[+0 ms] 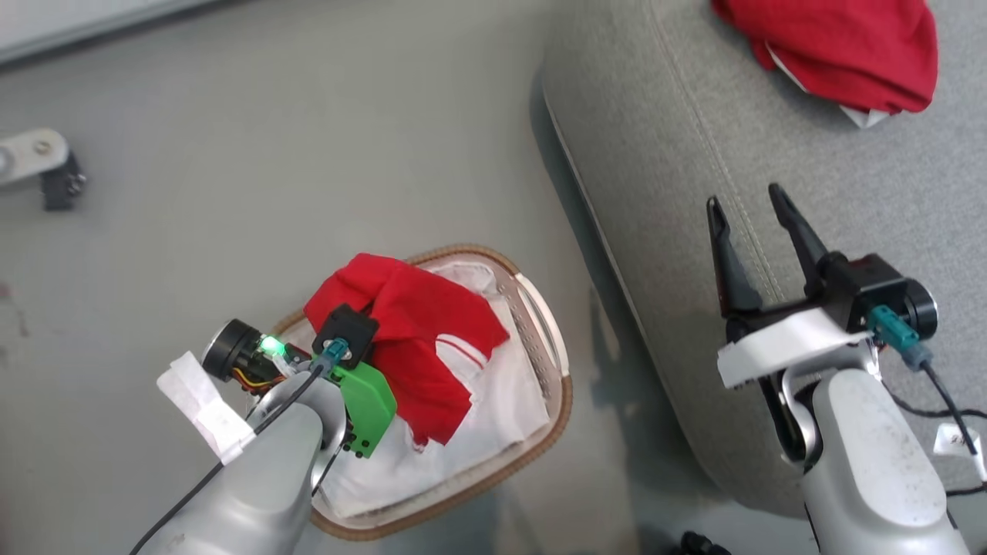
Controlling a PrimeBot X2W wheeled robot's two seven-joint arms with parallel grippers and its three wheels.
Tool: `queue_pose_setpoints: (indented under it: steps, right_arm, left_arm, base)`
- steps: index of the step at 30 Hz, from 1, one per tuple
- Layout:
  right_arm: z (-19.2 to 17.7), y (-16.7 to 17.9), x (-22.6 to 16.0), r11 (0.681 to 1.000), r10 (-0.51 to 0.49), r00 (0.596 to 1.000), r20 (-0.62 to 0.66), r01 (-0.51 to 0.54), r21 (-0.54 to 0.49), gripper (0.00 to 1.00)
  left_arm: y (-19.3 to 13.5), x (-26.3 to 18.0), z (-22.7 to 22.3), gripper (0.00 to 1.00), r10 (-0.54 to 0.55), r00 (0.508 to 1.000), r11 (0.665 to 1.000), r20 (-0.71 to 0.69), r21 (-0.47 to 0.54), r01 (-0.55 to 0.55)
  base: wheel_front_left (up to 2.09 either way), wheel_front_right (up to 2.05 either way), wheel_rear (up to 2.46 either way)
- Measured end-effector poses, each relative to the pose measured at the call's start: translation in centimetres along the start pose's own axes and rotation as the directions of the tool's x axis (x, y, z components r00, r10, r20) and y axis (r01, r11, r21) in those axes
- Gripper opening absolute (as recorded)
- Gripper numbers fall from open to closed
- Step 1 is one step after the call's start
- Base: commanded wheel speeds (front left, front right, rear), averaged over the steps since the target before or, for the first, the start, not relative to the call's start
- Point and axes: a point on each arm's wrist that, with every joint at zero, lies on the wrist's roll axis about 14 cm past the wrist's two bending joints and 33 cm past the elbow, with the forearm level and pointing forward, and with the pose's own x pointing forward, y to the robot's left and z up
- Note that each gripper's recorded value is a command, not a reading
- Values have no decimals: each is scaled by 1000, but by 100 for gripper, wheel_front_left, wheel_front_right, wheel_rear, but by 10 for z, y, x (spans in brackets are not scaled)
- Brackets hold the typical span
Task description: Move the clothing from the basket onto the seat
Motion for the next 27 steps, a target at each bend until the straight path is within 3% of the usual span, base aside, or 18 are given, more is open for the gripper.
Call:
queue_pose_setpoints:
  steps: [7, 13, 19, 27]
  right_arm:
    - [14, 8, -27, 1000, 17, 1000, 24, -17, 1, 100]
    - [31, 21, -48, 999, 51, 996, 69, -51, 5, 100]
    - [53, 42, -65, 993, 113, 985, 131, -114, -2, 100]
    - [73, 68, -80, 981, 193, 963, 189, -192, -22, 100]
  left_arm:
    - [3, -35, 70, 0, 20, 983, 992, 181, 115, -41]
    - [1, -73, 130, 0, 15, 947, 963, 322, 251, -101]
    - [-2, -119, 209, 0, -8, 875, 903, 484, 379, -202]
    - [-16, -179, 295, 0, -55, 777, 818, 627, 475, -325]
  base:
    - [0, 0, 0]
    - [0, 0, 0]
    - [0, 0, 0]
    - [0, 0, 0]
